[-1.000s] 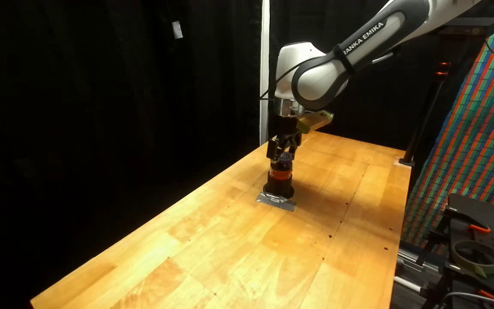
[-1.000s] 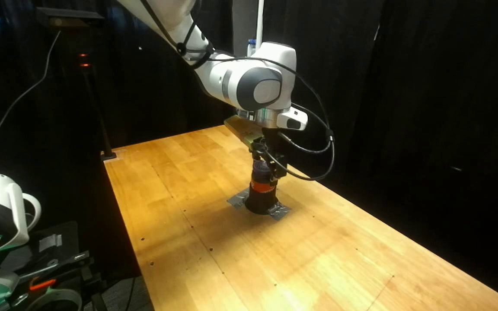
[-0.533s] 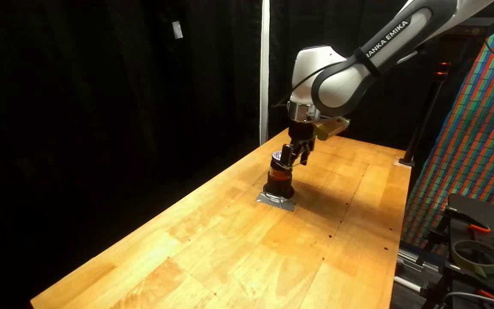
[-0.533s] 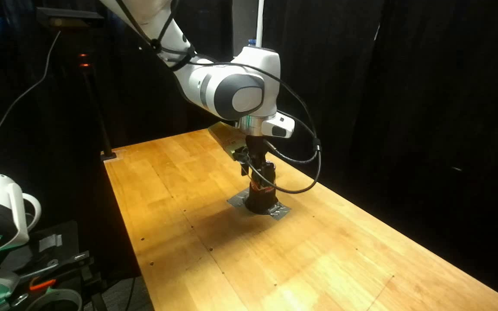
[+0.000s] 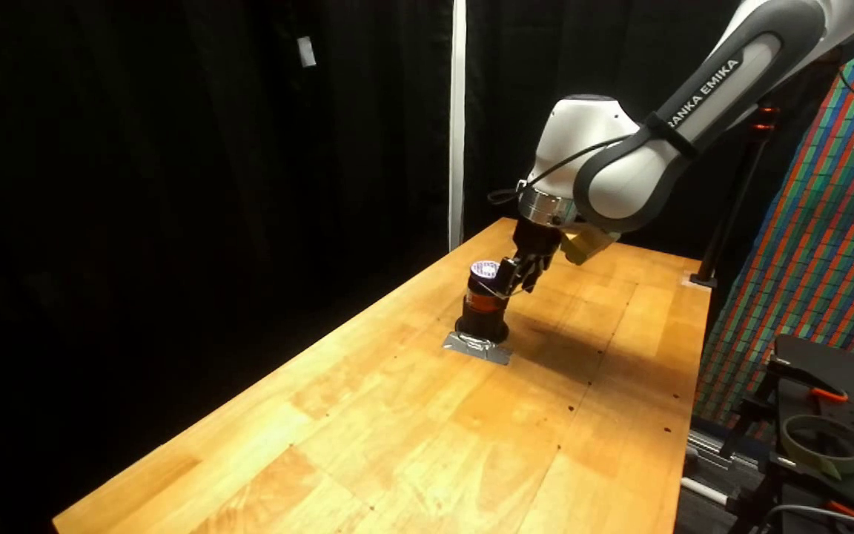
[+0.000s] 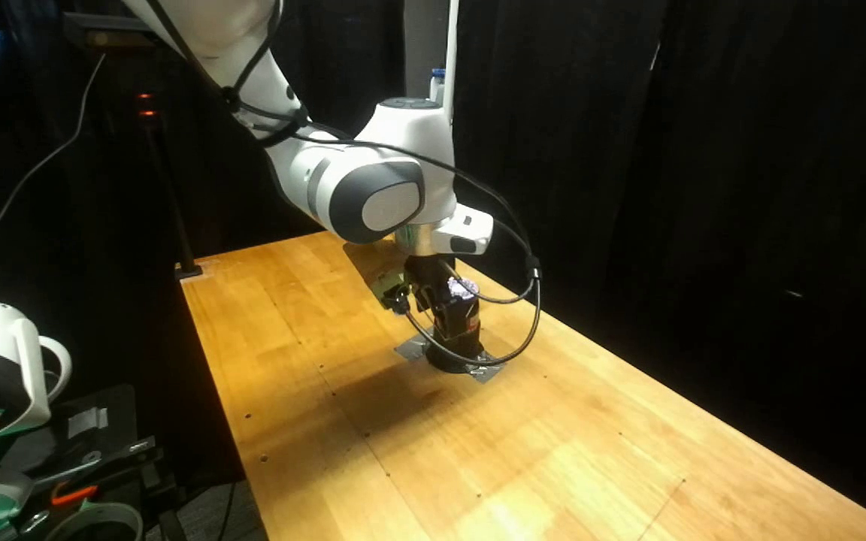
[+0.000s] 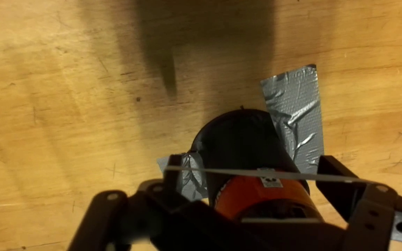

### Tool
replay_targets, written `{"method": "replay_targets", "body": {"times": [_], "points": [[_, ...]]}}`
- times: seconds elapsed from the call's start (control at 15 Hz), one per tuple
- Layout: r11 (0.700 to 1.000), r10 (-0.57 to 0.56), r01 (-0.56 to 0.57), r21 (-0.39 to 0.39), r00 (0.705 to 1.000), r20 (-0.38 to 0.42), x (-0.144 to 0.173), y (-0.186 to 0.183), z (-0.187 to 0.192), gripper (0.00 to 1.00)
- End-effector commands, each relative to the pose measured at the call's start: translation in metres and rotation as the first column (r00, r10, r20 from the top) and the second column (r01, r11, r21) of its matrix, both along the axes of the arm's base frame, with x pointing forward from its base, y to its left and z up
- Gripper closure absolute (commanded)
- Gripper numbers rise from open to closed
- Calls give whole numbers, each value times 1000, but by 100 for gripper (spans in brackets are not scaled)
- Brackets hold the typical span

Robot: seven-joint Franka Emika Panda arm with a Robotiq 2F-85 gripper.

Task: Put the rubber band on the cup

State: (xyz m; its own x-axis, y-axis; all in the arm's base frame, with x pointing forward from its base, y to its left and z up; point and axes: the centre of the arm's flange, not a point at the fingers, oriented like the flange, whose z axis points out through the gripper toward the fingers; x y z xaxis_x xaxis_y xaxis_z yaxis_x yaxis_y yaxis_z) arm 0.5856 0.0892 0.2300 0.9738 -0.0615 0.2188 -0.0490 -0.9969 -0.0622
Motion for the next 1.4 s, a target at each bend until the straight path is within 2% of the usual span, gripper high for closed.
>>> {"method": "replay_targets", "body": {"times": [0.0, 0.47, 0.6, 0.73, 1.0, 1.33], "points": [[1000, -12, 12, 1, 995, 99, -37, 3, 4, 32], [996, 84, -91, 13, 963, 255, -88, 17, 3, 87], [994, 107, -113, 1, 935, 338, -99, 23, 1, 95], [991, 125, -129, -21, 895, 429, -107, 27, -2, 98], [981, 179, -188, -42, 814, 553, -120, 32, -8, 92], [980, 181, -185, -68, 706, 685, -125, 37, -19, 94]]}}
